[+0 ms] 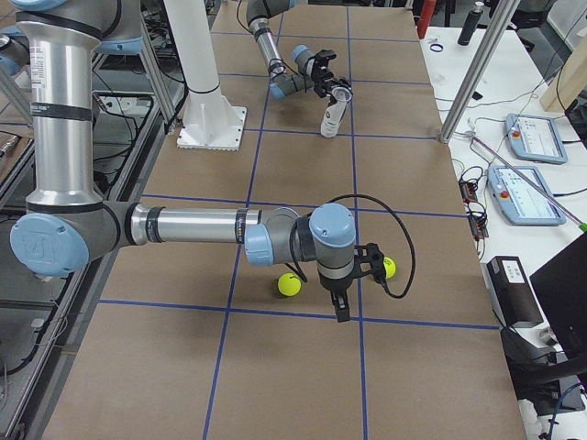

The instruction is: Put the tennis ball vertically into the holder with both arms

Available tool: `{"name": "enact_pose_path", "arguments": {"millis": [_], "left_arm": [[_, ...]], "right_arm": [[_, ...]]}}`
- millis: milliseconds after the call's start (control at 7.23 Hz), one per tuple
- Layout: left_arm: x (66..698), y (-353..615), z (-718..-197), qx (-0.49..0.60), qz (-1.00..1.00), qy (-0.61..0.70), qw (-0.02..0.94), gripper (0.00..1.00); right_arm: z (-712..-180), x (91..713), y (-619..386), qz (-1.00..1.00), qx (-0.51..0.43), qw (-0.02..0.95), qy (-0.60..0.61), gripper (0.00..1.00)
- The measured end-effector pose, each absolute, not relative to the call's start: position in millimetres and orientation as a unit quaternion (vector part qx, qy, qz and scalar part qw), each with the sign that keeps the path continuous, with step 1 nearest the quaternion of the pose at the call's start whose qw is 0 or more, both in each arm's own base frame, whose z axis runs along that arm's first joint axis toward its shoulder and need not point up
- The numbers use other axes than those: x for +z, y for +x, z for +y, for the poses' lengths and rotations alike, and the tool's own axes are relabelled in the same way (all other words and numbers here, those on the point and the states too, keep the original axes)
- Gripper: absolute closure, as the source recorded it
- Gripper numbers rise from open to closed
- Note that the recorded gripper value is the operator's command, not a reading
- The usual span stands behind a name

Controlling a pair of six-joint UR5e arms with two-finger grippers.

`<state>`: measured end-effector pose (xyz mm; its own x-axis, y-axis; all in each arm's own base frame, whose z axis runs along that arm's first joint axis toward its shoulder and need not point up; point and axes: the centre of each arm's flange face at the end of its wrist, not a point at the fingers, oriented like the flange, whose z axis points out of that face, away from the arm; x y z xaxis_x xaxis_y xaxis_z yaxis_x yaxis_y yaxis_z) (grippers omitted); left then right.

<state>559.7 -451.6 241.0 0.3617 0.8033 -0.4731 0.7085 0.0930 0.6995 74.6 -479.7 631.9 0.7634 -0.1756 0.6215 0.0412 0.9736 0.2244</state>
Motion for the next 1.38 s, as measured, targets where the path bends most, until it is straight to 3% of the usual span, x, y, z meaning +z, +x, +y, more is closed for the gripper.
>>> {"name": "enact_pose_path", "arguments": {"millis": [553, 1383], "left_arm": [[248.1, 558.5, -449.4, 0.061, 0.55, 0.679, 0.482, 0.01], [258.9, 554.2, -445.5, 0.072, 0.543, 0.677, 0.492, 0.01]], "right_arm": [[-479.9, 631.6, 75.0, -0.339, -0.058, 0.934, 0.1, 0.0], [-480.3, 629.2, 67.7, -0.357, -0.046, 0.929, 0.092, 0.0]]}}
